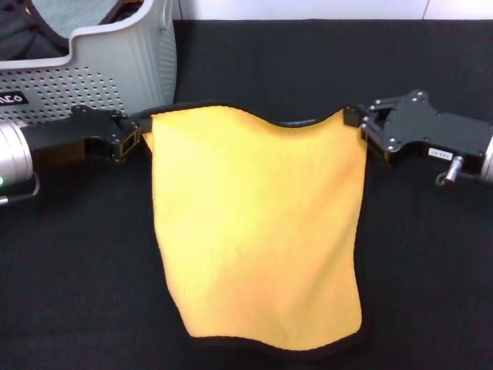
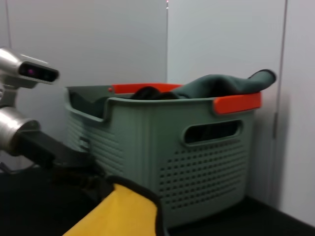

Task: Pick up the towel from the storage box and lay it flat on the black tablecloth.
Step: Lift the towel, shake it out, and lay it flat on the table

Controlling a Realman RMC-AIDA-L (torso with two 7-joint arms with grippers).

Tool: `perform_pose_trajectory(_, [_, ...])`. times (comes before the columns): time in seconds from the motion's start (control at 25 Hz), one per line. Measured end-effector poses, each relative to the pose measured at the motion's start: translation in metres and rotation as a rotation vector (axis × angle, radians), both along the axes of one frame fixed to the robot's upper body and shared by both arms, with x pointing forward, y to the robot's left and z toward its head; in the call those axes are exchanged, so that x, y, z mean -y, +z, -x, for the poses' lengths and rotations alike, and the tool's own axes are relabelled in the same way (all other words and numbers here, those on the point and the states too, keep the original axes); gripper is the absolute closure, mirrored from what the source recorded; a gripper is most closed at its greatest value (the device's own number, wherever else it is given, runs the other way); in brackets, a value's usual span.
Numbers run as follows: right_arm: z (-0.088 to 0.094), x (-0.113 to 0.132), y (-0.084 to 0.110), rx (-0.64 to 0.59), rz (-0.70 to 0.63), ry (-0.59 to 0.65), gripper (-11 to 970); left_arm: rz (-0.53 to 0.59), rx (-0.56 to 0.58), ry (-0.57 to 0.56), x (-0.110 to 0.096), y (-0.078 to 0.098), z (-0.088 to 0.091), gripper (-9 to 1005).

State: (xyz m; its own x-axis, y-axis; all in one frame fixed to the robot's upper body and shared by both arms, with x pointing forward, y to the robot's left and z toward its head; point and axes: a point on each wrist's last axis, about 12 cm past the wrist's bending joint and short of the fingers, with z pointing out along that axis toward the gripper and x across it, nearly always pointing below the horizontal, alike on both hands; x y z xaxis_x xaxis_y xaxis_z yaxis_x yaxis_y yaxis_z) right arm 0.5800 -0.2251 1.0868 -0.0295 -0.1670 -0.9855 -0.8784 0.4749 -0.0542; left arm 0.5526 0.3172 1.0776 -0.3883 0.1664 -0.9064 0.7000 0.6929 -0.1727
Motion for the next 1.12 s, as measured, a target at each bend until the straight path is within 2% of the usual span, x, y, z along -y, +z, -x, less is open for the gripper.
perform_pose_trajectory(0.44, [-0.011,0.013,0.012,0.073,0.055,-0.070,946,0.004,0.003,-0.048,0.022,0.000,-0.007,973])
perform_pose_trajectory(0.64, [-0.013,0.007,0.005,0.063,0.108,-0.061,945,-0.002,-0.002,-0.028,0.028,-0.002,-0.015,973])
perform_pose_trajectory(0.96, [-0.020,0.002,0.000,0.045,0.141,-0.091,945,-0.022,-0.005,0.014,0.026,-0.006,-0.019,973])
perform_pose_trajectory(1.12, [-0.022,0.006,0.001,0.045,0.136,-0.123,945,-0.014,-0.009,-0.019,0.031,-0.006,-0.017,972])
